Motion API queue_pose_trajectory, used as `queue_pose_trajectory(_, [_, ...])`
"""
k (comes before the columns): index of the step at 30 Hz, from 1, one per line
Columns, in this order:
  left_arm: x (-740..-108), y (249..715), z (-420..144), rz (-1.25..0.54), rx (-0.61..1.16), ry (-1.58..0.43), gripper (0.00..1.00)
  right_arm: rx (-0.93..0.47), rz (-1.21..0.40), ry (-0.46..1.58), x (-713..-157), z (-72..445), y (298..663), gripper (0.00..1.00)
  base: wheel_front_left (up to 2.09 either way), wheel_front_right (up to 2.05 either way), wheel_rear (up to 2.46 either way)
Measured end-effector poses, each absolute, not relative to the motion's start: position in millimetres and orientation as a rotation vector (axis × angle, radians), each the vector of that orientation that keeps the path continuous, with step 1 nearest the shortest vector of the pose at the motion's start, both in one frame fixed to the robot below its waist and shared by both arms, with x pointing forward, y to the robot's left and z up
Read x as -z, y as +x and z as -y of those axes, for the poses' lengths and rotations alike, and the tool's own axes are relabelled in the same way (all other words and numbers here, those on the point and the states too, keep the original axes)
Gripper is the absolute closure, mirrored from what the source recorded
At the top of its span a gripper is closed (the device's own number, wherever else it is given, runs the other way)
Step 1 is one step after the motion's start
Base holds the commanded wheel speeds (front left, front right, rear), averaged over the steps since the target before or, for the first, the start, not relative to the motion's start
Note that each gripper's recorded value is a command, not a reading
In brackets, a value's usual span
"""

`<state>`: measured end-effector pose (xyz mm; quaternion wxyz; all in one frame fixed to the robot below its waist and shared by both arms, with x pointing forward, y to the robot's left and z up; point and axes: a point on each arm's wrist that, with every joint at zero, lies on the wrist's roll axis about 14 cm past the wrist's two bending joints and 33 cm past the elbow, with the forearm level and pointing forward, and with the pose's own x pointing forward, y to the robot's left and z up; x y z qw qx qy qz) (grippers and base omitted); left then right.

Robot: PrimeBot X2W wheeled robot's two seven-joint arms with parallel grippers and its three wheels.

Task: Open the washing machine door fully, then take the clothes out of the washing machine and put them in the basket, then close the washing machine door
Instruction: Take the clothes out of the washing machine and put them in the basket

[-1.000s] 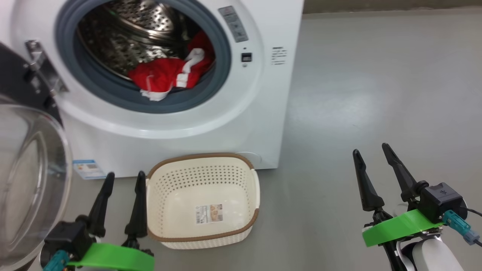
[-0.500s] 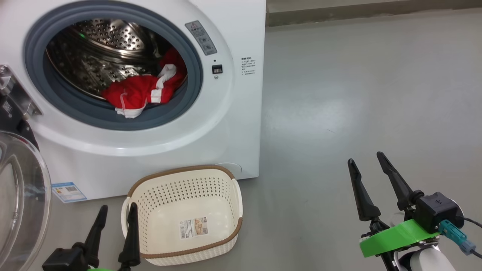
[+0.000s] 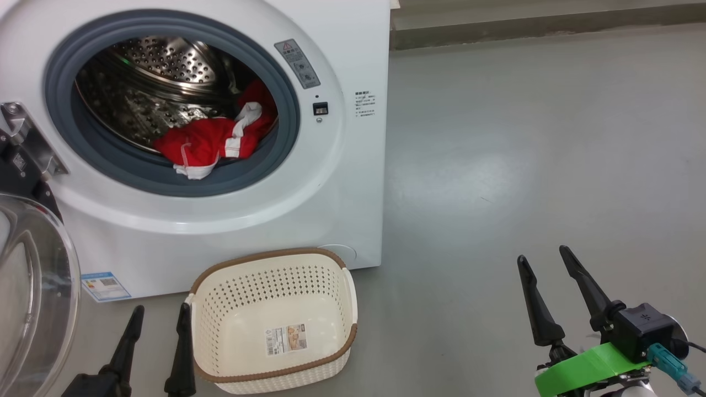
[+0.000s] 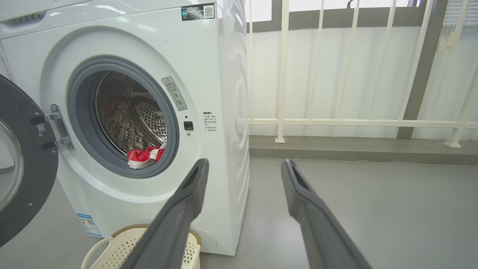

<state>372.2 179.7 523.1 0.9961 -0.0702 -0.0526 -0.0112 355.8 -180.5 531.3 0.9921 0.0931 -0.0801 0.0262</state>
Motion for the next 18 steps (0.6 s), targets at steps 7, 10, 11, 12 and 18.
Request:
queue_pose_trajectory(7, [-527.5, 368.4, -185.1, 0.124, -0.004, -0.136, 0.00, -0.050, 0.156, 0.189, -529.4, 181.0, 354.6, 0.00, 0.00, 0.00, 0.00])
queue_pose_trajectory(10, [-524.8, 364.7, -188.0, 0.117, -0.008, -0.129, 0.00, -0.054, 0.159, 0.189, -530.4, 179.7, 354.7, 0.00, 0.00, 0.00, 0.00])
queue_pose_trajectory(11, [-525.0, 364.6, -188.3, 0.118, -0.009, -0.129, 0.00, -0.054, 0.159, 0.189, -530.5, 179.5, 354.7, 0.00, 0.00, 0.00, 0.00])
queue_pose_trajectory(12, [-525.2, 364.6, -188.9, 0.119, -0.012, -0.130, 0.00, -0.055, 0.159, 0.190, -530.6, 179.3, 354.7, 0.00, 0.00, 0.00, 0.00])
queue_pose_trajectory(18, [-526.1, 364.3, -190.3, 0.124, -0.020, -0.131, 0.00, -0.058, 0.160, 0.190, -530.8, 178.2, 354.4, 0.00, 0.00, 0.00, 0.00])
